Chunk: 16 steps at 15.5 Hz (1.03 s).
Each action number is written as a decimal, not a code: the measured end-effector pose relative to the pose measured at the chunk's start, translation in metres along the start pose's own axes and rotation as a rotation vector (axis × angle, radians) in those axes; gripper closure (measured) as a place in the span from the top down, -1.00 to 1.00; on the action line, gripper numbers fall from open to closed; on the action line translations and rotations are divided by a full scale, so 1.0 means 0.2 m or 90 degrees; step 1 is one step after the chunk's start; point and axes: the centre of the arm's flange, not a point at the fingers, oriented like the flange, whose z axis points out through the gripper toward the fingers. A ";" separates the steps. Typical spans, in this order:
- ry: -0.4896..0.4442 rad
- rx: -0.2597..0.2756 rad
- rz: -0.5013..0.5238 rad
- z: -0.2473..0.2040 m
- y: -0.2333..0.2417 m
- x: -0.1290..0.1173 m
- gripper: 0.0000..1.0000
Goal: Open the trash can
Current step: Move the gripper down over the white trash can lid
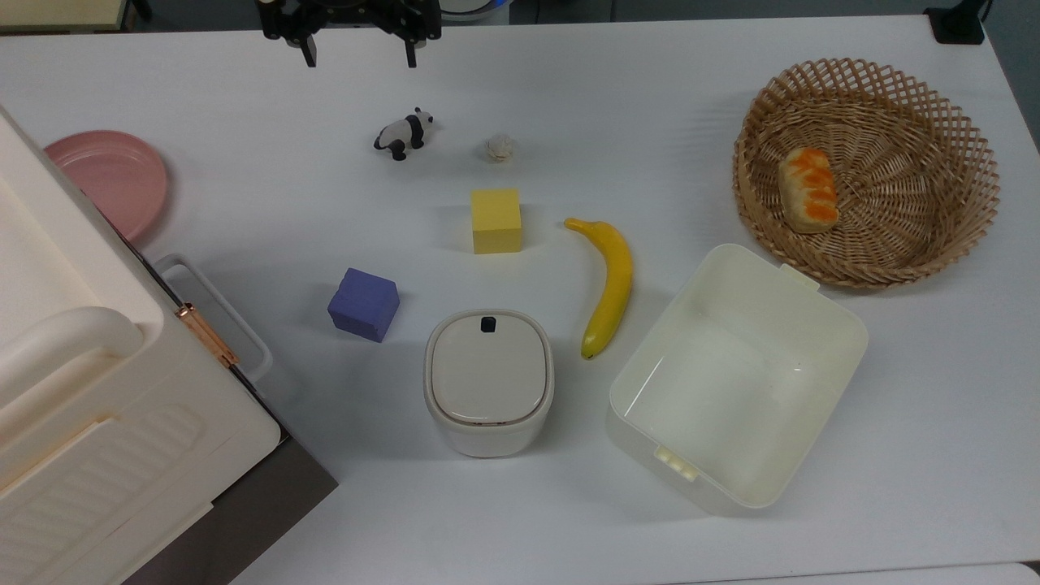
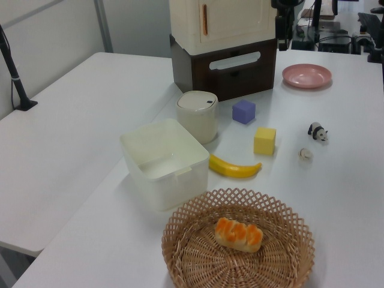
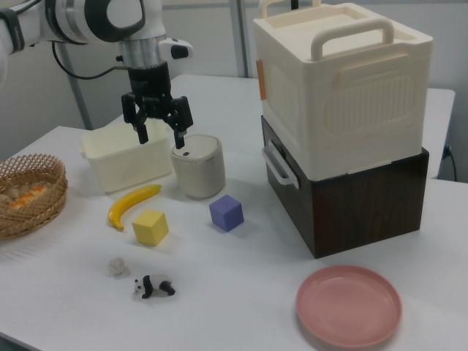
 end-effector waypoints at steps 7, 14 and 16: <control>0.051 -0.007 0.001 -0.03 0.01 0.05 1.00; 0.128 -0.035 -0.050 -0.04 0.13 0.14 1.00; 0.160 -0.051 -0.091 -0.02 0.19 0.19 1.00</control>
